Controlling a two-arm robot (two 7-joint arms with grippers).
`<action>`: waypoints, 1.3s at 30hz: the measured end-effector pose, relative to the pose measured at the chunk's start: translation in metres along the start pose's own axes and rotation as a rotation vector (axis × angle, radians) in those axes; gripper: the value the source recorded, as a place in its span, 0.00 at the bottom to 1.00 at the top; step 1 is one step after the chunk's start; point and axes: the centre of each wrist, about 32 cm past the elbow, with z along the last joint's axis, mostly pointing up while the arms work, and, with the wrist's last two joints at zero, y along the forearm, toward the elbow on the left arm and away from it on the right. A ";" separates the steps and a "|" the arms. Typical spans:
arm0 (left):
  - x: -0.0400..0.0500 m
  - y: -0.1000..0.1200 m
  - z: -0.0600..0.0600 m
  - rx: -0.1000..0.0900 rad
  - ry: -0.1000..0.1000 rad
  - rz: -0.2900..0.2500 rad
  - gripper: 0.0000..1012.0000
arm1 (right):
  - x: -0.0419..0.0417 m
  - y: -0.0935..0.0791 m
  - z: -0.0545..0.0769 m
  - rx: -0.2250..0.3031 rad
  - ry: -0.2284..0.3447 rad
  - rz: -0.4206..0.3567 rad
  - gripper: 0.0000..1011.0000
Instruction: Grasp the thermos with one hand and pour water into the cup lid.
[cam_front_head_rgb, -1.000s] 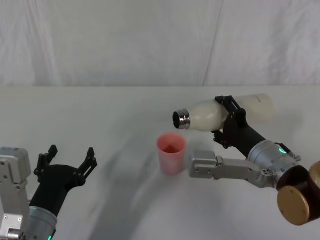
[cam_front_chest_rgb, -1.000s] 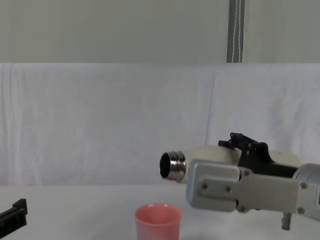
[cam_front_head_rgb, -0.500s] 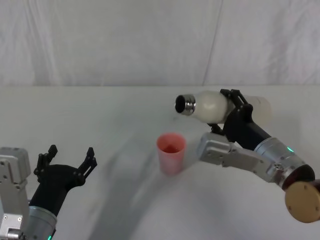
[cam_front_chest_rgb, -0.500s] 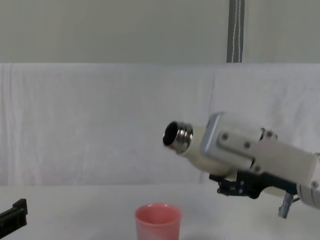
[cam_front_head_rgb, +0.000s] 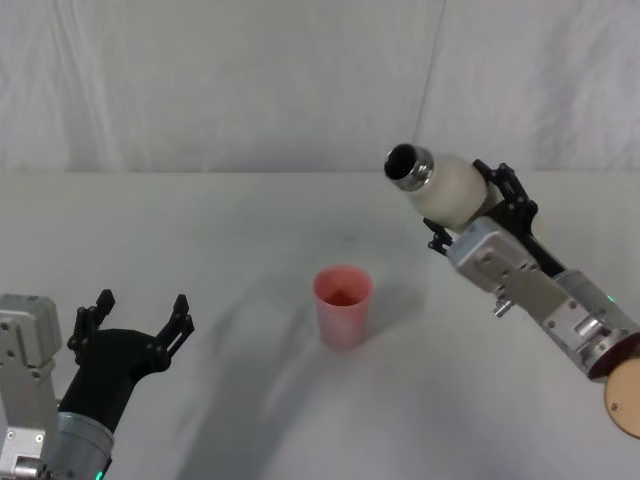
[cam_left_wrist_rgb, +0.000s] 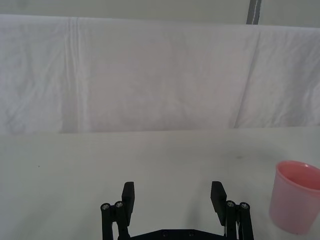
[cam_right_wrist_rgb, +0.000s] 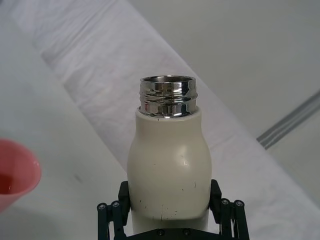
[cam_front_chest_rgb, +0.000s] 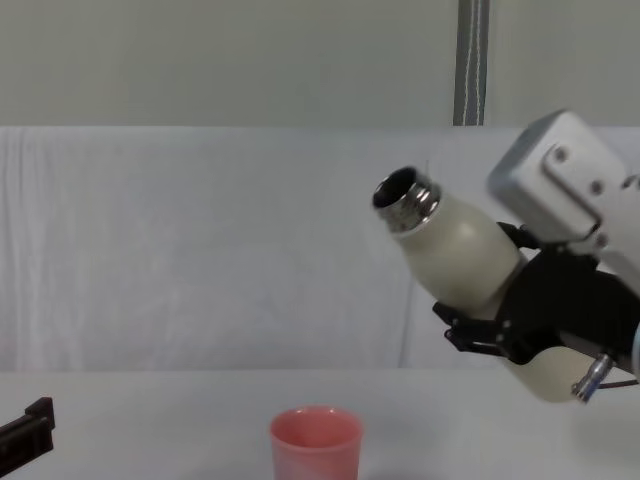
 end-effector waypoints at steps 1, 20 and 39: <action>0.0000 0.000 0.000 0.000 0.000 0.000 0.99 | 0.0005 -0.001 -0.001 0.001 0.016 -0.003 0.94; 0.0000 0.000 0.000 0.000 0.000 0.000 0.99 | 0.0028 -0.021 -0.025 -0.016 0.467 -0.112 0.94; 0.0000 0.000 0.000 0.000 0.000 0.000 0.99 | 0.0034 -0.036 -0.043 -0.061 0.639 -0.176 0.94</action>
